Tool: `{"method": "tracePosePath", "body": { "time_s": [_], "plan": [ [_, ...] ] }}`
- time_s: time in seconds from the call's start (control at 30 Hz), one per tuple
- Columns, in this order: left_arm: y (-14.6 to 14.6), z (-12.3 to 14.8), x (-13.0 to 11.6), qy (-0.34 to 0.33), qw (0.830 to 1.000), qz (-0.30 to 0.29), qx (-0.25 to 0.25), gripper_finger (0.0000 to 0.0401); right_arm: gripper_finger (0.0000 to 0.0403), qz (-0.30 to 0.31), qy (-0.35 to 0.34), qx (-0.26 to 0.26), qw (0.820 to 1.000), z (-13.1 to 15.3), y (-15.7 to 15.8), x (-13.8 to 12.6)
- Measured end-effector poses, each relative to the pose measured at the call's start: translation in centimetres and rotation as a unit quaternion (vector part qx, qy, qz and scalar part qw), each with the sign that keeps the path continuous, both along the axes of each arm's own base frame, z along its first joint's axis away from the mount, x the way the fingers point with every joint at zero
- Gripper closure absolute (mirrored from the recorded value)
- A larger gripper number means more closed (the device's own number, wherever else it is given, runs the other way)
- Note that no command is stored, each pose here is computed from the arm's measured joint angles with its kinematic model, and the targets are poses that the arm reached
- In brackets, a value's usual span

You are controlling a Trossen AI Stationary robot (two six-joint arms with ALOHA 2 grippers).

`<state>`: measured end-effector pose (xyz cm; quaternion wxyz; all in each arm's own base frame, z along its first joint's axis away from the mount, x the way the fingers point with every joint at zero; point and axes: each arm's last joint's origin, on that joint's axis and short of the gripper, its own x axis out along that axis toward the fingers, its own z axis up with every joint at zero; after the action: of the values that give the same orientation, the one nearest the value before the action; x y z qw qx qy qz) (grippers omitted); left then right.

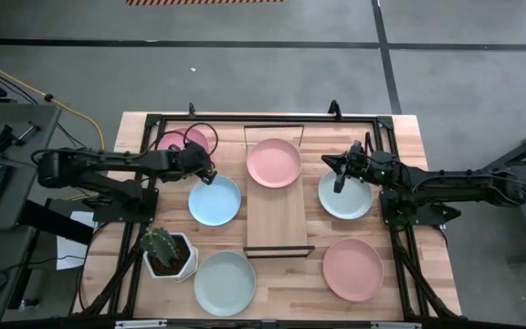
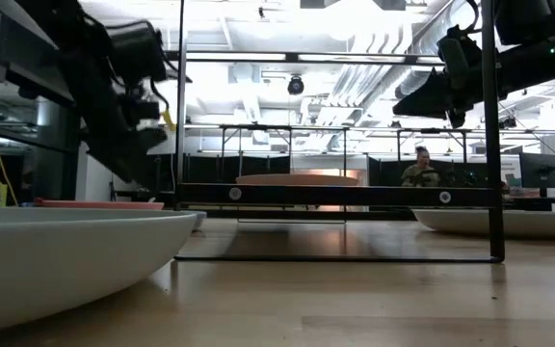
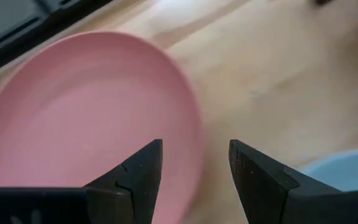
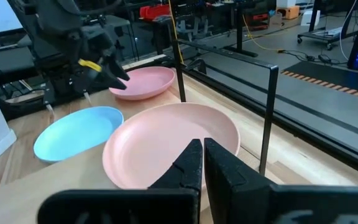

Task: Place and stack plates onto a shelf
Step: Stack the pink plate on top of the light pink plate on the shelf

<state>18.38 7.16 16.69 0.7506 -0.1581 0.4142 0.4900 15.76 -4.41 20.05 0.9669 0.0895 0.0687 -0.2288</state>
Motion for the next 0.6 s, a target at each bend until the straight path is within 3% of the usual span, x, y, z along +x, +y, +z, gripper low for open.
{"method": "tracePosePath", "body": {
  "time_s": [0.27,0.6],
  "plan": [
    [1.4,-1.8,0.2,0.024,0.998,0.029,-0.042,0.0224,0.0403,-0.001,0.000,0.000,1.000,0.0,0.0,0.0],
    [2.3,-3.3,0.8,0.037,0.998,0.033,-0.049,0.0224,0.0403,-0.002,-0.001,0.001,1.000,0.0,0.0,0.0]
  ]
}}
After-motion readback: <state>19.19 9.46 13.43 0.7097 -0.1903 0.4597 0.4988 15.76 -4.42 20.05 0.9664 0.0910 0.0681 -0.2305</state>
